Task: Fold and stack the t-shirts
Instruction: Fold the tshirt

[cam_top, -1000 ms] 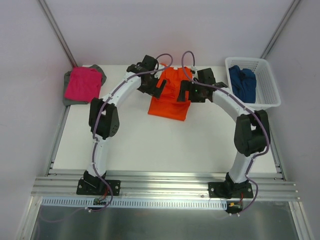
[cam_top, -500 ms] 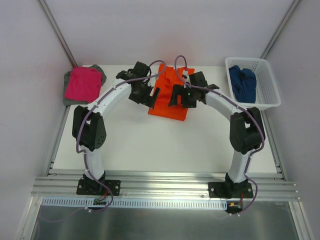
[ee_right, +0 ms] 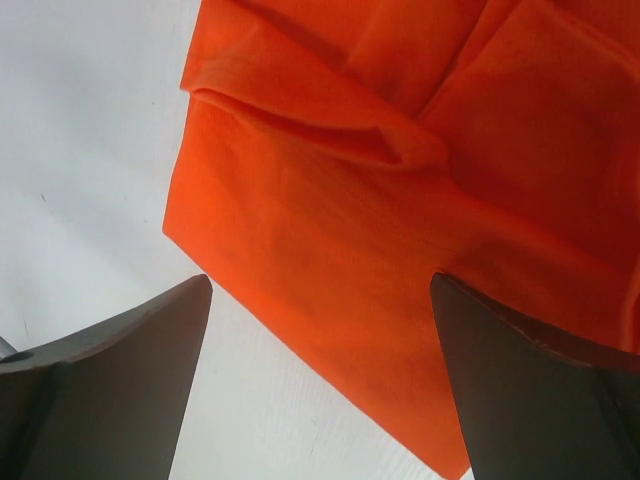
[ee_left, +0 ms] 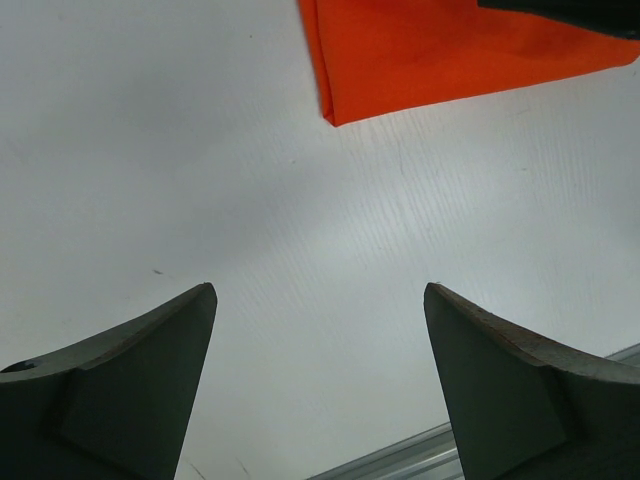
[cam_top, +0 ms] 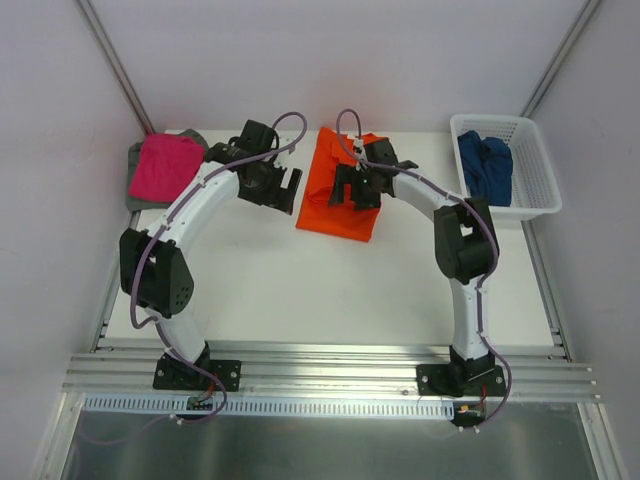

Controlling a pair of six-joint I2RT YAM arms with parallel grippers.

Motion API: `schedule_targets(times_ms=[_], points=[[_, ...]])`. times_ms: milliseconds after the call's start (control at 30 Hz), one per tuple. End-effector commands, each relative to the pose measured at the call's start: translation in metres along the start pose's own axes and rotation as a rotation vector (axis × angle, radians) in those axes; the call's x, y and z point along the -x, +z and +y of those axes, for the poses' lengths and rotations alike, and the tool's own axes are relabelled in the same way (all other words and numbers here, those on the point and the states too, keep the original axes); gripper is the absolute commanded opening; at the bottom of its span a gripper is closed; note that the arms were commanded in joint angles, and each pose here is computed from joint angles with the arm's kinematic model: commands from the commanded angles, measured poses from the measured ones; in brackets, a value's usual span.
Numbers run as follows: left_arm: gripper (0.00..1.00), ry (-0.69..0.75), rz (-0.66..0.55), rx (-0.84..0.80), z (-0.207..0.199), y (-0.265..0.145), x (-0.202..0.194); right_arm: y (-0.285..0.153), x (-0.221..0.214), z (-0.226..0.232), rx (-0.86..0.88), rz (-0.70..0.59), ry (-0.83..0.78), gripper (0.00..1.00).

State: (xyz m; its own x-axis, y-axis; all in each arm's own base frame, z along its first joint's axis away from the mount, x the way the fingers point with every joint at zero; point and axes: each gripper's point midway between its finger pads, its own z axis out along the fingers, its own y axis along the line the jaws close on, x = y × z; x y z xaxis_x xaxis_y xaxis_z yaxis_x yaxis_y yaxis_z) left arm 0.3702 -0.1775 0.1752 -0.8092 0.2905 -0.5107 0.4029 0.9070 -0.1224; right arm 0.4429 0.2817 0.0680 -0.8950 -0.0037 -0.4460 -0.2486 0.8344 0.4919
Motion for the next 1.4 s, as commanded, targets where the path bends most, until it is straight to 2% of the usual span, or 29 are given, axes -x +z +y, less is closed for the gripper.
schedule_targets(times_ms=[0, 333, 500, 600, 800, 1067, 1367], points=[[0.86, -0.016, 0.01, 0.025, 0.005, -0.007, -0.01, 0.002, 0.027, 0.006, 0.011, -0.067, -0.013, 0.96], [0.87, -0.008, 0.027, 0.058, 0.012, -0.011, -0.025, 0.011, 0.084, -0.006, -0.025, -0.195, -0.012, 0.99], [0.87, -0.008, 0.03, 0.067, 0.014, -0.015, -0.031, -0.015, 0.129, -0.008, -0.058, -0.319, -0.042, 0.99], [0.87, -0.008, 0.022, 0.07, 0.014, -0.015, -0.028, -0.03, 0.137, -0.006, -0.056, -0.342, -0.038, 1.0], [0.87, 0.014, -0.001, 0.079, 0.016, -0.016, -0.015, -0.033, 0.11, 0.005, -0.012, -0.277, -0.018, 1.0], [0.87, 0.003, -0.01, 0.077, 0.016, -0.017, -0.013, -0.004, 0.048, 0.04, 0.065, -0.114, -0.027, 0.97], [0.88, -0.068, -0.064, 0.121, 0.049, -0.031, 0.003, 0.033, 0.02, 0.05, 0.086, -0.023, -0.014, 0.96]])
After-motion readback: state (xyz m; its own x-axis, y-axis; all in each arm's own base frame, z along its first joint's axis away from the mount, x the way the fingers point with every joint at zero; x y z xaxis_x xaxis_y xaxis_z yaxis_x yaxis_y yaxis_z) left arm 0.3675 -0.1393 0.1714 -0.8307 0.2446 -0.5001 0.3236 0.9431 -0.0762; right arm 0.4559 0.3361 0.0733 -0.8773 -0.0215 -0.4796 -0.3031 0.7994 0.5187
